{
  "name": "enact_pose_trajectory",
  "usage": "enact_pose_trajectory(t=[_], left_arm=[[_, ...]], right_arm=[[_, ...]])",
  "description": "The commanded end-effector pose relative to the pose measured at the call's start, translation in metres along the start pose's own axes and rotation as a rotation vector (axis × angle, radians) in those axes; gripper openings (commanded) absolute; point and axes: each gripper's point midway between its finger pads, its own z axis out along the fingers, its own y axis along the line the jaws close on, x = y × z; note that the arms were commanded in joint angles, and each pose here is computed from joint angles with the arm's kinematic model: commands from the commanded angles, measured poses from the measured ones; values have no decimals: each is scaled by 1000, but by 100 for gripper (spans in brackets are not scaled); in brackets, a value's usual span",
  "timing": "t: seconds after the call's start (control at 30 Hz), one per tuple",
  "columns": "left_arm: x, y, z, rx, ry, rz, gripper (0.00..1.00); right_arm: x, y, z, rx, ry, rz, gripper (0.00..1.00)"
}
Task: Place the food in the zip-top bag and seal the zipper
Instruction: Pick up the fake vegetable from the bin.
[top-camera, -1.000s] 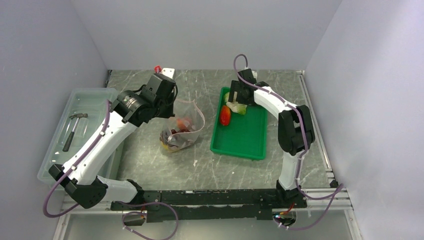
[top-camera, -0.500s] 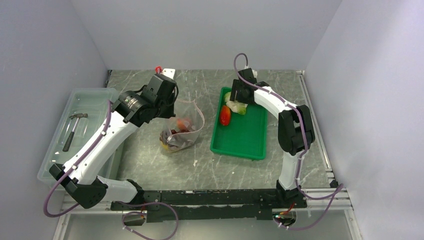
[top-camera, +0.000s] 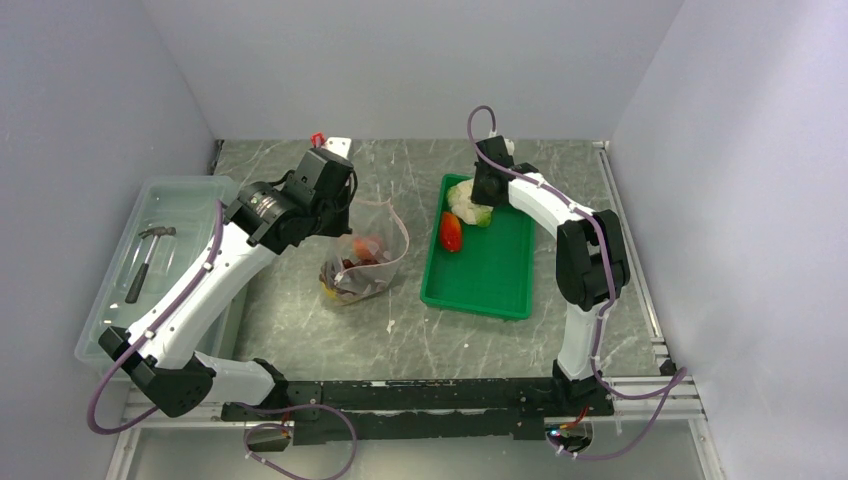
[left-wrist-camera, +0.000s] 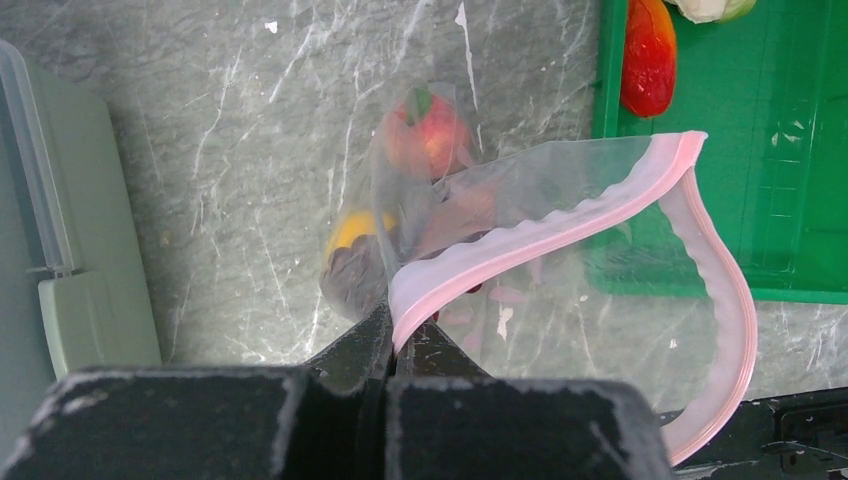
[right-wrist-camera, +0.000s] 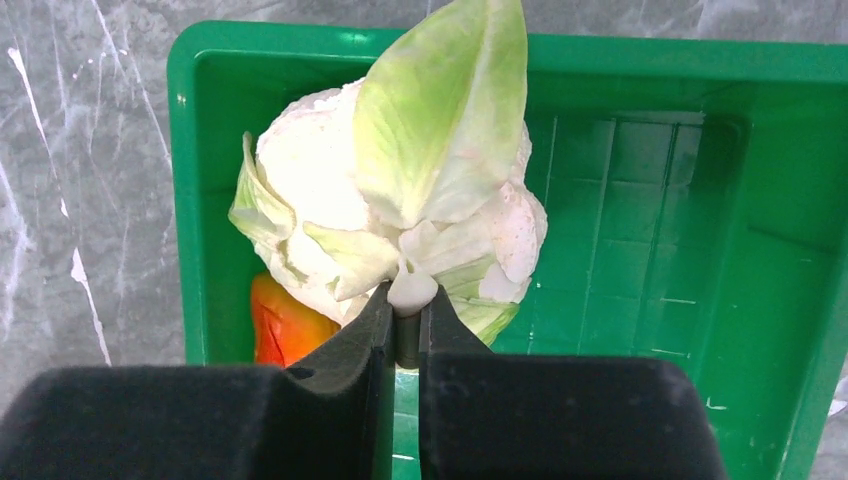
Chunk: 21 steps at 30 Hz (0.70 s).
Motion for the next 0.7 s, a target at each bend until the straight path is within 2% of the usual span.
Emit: enact_pose_trajectory(t=[0.0, 0.43, 0.57, 0.67], left_arm=[[-10, -3, -5, 26, -44, -35, 0], [-9, -10, -1, 46, -33, -37, 0], [-9, -12, 0, 55, -32, -37, 0], [-9, -14, 1, 61, -30, -37, 0]], right_arm=[[-30, 6, -20, -35, -91, 13, 3], [-40, -4, -65, -33, -162, 6, 0], [-33, -10, -69, -17, -151, -8, 2], [-25, -12, -67, -16, -134, -12, 8]])
